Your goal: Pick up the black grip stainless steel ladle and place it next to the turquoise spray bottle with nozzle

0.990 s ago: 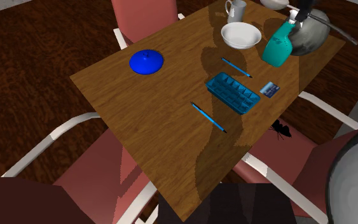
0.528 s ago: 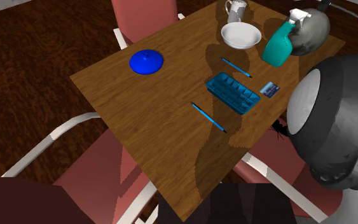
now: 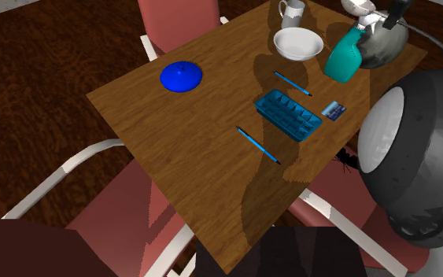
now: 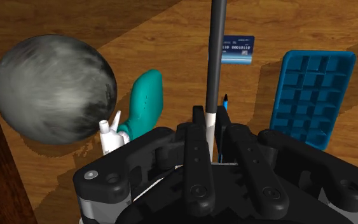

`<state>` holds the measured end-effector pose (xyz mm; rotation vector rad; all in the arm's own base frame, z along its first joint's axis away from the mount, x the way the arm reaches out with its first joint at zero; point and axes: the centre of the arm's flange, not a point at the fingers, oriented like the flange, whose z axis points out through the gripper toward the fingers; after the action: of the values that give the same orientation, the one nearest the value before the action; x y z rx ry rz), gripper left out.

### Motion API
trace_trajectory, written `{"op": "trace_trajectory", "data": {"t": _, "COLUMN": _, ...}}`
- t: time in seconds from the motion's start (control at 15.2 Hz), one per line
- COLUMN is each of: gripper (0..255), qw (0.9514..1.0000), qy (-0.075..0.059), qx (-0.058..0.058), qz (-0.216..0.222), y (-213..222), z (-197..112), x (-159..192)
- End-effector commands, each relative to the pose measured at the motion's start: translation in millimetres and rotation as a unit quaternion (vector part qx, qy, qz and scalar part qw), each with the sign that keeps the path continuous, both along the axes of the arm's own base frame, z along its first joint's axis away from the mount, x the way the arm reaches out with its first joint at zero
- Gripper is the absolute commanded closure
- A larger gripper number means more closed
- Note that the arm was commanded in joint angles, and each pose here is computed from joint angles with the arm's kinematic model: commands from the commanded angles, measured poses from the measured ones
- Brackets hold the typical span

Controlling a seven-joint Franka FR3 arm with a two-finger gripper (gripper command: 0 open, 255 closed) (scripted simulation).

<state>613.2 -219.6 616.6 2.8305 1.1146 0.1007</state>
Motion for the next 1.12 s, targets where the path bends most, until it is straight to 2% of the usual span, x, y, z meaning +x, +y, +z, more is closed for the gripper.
{"op": "trace_trajectory", "data": {"t": 0.0, "gripper": 255, "qw": 1.0, "qy": 0.0, "qx": 0.0, "qz": 0.0, "y": 0, "z": -10, "x": -1}}
{"op": "trace_trajectory", "data": {"t": 1.06, "gripper": 255, "qw": 1.0, "qy": 0.0, "qx": 0.0, "qz": 0.0, "y": 0, "z": -95, "x": -1}}
